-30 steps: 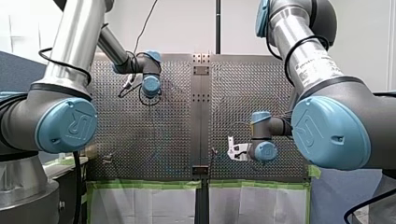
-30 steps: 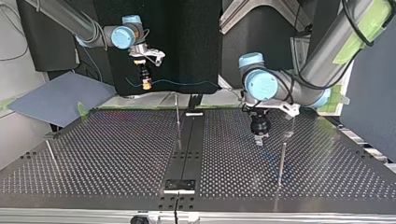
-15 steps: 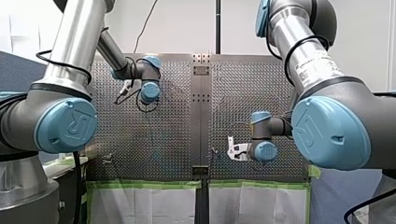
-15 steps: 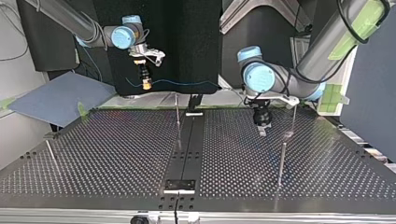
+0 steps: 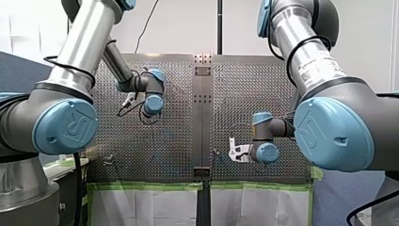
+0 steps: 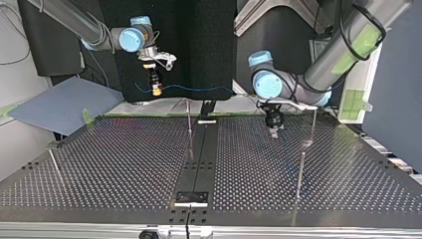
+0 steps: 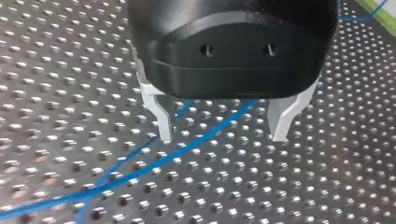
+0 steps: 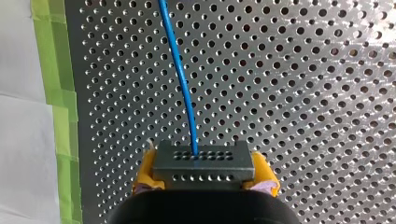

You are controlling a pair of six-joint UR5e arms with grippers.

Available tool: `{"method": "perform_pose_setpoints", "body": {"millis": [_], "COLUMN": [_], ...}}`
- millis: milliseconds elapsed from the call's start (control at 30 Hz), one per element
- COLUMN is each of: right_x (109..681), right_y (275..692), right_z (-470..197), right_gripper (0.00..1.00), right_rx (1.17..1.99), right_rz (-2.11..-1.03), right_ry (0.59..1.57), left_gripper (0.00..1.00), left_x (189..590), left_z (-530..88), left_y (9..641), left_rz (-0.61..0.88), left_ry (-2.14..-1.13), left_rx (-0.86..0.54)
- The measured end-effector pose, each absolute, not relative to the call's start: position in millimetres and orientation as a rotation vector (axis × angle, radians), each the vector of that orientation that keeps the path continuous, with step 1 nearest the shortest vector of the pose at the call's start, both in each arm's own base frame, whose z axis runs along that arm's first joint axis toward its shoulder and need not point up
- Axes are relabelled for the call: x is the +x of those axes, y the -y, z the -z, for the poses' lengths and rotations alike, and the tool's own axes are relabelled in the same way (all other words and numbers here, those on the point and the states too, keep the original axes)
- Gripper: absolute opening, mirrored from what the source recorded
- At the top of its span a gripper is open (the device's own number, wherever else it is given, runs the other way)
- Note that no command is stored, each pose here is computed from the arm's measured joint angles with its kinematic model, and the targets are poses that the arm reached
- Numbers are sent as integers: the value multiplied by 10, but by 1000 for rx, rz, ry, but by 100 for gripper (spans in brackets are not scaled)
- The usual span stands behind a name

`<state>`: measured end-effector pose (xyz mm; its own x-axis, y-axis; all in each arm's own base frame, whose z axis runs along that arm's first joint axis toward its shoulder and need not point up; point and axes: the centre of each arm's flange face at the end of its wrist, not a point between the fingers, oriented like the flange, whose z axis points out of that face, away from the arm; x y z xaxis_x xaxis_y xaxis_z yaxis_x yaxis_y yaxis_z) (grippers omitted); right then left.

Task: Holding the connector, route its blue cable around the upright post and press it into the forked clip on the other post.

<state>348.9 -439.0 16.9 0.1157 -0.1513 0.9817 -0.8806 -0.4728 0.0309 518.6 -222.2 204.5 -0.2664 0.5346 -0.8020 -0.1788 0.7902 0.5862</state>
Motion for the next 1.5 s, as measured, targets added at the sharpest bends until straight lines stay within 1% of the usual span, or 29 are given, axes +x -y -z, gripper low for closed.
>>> {"method": "perform_pose_setpoints", "body": {"millis": [233,400,767,1033,1233,1500], "right_x": [3499,3503,3508,3514,3521,3531], "right_y": [4384,4380,4367,4367,4363,4363], "right_z": [-170,-170,-166,-171,-174,-182], "right_gripper": [0,0,0,0,0,0], "right_rx": [1739,1741,1746,1744,1744,1743], "right_rz": [-1411,-1411,-1409,-1411,-1413,-1416], "right_ry": [1007,1007,1008,1006,1004,1001], "left_gripper": [98,98,98,98,98,98], "left_x": [5179,5157,5089,5069,5086,5118], "left_z": [-1662,-1531,-1469,-1236,-1001,-958], "left_y": [2224,2222,2318,2454,2416,2395], "left_rz": [-726,-727,-679,-647,-657,-662], "left_ry": [-1783,-1821,-1853,-1895,-1939,-1946], "left_rx": [311,320,335,383,363,318]}}
